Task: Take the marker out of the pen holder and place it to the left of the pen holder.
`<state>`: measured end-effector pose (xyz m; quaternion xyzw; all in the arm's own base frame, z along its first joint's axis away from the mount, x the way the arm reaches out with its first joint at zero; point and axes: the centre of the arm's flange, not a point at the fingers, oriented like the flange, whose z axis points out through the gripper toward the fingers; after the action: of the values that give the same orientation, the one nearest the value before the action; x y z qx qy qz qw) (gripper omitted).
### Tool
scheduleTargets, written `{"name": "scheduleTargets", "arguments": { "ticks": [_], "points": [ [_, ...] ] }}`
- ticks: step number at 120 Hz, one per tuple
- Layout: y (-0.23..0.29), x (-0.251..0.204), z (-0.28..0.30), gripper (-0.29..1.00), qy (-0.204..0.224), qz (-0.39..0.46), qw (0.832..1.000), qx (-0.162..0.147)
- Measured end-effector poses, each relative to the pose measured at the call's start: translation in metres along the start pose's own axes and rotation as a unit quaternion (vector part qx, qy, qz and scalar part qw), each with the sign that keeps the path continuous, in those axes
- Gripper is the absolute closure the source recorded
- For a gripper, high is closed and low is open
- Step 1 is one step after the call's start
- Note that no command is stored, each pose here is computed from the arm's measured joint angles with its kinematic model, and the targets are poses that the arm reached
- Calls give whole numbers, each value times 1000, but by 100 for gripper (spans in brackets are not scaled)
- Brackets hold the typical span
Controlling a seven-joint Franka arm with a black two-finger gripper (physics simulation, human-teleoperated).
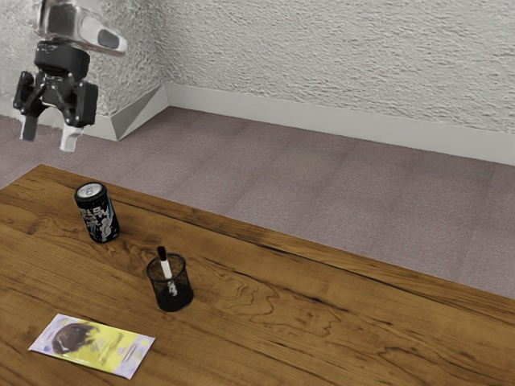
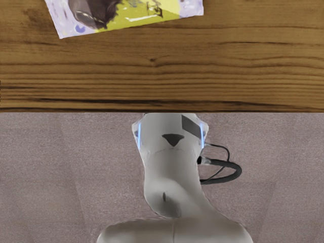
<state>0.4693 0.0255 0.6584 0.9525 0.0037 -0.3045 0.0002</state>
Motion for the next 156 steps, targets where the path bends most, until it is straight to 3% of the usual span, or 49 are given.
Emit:
{"name": "scheduleTargets", "arguments": {
  "ticks": [10,31,37,47,64,81,95,124,156],
  "points": [
    [-47,40,4,0,83,-26,996,-15],
    [-112,60,-20,0,220,-60,974,-16],
    [-89,87,-32,0,250,-32,968,1],
    [18,152,-31,0,273,59,959,50],
    [68,265,15,0,266,93,957,68],
    [86,317,59,0,239,92,965,53],
    [86,320,104,0,205,73,976,30],
    [52,275,177,0,144,15,989,-9],
    [36,264,198,0,85,-26,996,-25]
  ]
}}
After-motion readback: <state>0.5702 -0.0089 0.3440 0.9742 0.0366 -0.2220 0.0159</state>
